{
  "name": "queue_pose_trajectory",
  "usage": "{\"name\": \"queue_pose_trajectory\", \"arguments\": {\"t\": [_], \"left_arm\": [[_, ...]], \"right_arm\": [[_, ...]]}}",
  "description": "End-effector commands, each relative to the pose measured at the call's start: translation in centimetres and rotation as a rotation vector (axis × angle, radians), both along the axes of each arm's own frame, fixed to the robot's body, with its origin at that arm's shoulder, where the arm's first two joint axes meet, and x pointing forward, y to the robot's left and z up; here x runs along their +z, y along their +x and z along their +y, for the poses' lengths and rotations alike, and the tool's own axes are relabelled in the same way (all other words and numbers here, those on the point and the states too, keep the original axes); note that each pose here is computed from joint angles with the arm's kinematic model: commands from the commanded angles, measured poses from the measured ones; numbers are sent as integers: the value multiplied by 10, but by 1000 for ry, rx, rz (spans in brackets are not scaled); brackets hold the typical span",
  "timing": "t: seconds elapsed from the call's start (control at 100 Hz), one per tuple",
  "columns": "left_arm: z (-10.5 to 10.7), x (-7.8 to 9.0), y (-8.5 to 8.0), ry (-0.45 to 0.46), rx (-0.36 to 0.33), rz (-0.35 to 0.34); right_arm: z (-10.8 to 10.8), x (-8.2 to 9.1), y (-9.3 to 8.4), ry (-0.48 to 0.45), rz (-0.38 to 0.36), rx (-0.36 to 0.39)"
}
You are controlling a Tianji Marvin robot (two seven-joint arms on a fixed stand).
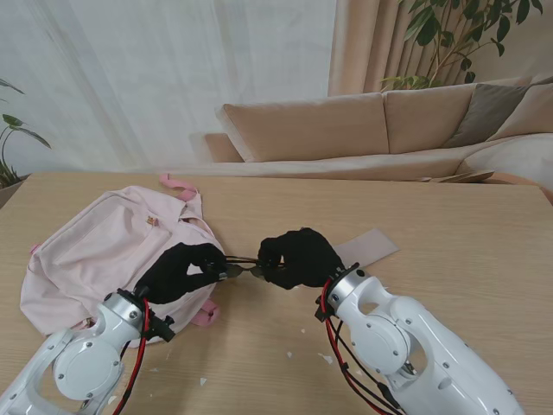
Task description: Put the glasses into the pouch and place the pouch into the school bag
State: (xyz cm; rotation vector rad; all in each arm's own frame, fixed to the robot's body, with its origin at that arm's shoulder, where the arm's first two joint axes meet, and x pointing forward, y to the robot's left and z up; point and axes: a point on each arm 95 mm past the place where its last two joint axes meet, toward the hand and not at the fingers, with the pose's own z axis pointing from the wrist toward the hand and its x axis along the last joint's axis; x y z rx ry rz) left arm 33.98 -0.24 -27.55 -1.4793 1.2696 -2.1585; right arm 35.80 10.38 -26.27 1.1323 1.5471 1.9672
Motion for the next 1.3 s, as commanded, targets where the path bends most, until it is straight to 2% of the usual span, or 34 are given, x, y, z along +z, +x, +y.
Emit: {"name": "queue_pose_trajectory", "arguments": {"t": [0.0, 0.5, 0.71, 0.95, 1.29], "left_arm": [[-4, 1, -4, -6, -12, 17], [2, 5, -7, -2, 5, 19], [8, 6, -8, -3, 17, 12], [16, 5, -5, 3, 49, 15], [31, 4, -4, 44, 130, 30]], "right_arm": [[4, -2, -2, 9, 27, 5], [-1, -3, 1, 53, 75, -33], [-5, 0, 4, 83, 119, -55], [-10, 3, 4, 90, 141, -66], [-15, 4, 4, 86, 142, -79]]}}
